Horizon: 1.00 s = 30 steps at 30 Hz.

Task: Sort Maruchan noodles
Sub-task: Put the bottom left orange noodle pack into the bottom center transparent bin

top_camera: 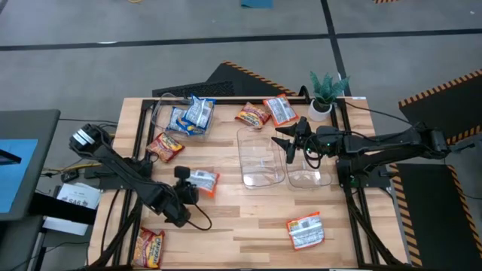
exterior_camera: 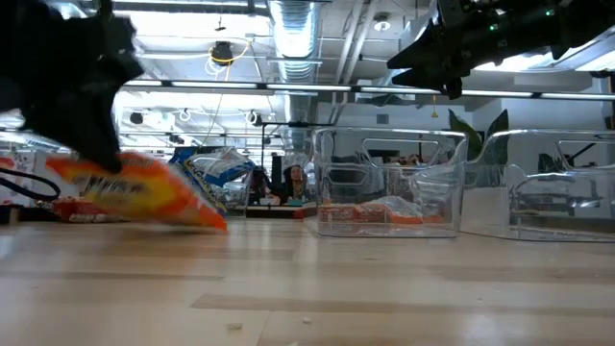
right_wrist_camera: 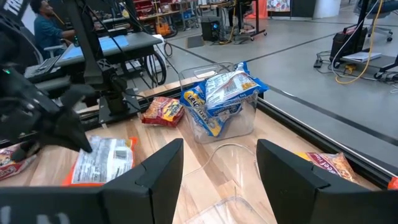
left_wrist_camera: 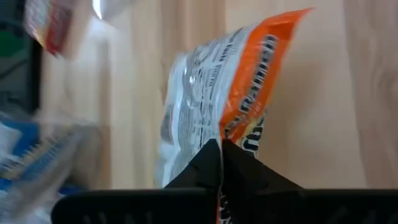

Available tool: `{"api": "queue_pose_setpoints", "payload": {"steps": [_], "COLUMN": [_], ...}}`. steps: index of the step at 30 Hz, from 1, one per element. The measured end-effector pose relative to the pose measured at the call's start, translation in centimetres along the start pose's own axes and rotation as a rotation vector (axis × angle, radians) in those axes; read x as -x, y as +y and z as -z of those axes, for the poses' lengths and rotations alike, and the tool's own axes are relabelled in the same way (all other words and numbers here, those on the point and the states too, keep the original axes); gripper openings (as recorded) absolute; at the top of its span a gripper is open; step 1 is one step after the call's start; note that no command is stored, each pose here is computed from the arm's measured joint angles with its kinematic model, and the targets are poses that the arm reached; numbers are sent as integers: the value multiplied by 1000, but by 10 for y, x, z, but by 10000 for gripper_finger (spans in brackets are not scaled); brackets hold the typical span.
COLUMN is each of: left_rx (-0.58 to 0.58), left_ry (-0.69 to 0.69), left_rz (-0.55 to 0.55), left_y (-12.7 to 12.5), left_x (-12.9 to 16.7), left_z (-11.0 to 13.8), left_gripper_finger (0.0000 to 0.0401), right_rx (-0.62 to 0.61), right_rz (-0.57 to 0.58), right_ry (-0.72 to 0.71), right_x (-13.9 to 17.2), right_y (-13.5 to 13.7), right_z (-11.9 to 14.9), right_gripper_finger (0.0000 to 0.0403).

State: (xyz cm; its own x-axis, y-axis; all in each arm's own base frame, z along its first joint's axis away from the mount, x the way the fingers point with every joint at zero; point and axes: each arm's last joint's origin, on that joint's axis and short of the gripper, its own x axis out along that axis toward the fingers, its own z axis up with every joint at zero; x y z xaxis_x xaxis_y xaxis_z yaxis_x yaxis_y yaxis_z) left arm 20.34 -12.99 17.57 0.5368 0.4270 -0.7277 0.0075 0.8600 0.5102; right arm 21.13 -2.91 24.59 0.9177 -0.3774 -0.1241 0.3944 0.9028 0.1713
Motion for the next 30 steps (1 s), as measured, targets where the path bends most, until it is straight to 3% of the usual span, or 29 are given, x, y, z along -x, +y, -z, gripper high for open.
{"api": "queue_pose_setpoints", "payload": {"steps": [7,16,30], "left_rx": [11,77,52], "left_ry": [-91,-203,-253], "left_rz": [-65,-116,-177], "left_y": [21,45,56], "left_x": [26,50,48], "left_z": [-17,-18,-29], "left_gripper_finger": [0,0,0], "right_rx": [1,2,1], "right_rz": [1,1,1], "right_ry": [4,7,6], "right_x": [0,0,0], "right_y": [0,0,0], "right_z": [0,1,1], "right_gripper_finger": [226,226,226]}}
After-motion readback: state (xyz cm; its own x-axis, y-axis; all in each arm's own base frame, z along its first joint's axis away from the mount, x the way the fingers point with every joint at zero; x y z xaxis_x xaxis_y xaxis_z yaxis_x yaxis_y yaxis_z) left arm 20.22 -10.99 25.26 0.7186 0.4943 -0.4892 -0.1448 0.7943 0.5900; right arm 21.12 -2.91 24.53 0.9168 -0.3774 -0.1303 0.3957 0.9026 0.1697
